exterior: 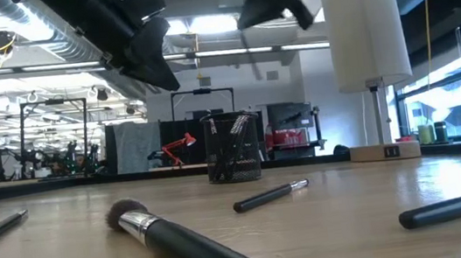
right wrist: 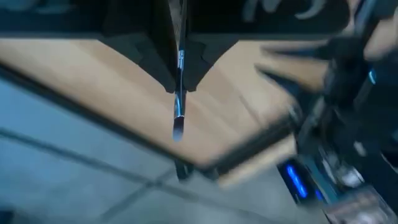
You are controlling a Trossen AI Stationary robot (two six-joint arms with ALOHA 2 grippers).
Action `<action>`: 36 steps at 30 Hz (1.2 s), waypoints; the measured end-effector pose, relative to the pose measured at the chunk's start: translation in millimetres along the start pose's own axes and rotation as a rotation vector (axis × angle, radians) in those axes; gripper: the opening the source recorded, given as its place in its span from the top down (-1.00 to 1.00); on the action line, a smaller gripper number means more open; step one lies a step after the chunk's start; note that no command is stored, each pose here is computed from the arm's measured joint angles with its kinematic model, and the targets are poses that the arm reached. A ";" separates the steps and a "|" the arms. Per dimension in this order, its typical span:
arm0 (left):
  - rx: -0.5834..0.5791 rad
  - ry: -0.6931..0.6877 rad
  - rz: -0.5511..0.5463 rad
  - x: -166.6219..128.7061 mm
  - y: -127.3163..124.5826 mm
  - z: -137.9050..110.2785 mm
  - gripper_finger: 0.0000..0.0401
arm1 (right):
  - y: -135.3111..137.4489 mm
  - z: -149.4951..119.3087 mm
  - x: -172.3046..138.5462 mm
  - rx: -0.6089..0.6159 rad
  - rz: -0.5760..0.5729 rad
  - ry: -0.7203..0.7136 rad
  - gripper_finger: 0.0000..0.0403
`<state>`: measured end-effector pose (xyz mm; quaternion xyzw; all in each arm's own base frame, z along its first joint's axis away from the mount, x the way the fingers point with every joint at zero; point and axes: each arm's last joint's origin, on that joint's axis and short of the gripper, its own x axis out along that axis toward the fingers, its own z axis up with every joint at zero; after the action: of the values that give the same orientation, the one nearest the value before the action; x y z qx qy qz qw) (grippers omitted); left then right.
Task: Sort items
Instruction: Put the eyeshadow brush into the organizer
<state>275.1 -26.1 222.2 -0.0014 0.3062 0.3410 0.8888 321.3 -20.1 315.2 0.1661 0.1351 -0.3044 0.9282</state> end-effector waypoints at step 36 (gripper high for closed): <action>0.017 0.062 -0.003 2.0 2.1 -12.4 0.57 | 15.3 -67.9 33.0 -0.076 -0.105 0.057 0.34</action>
<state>268.3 -25.9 211.6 -0.0047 0.3363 0.3368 0.8794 346.2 0.9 245.4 0.1318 0.1815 -0.3424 0.9124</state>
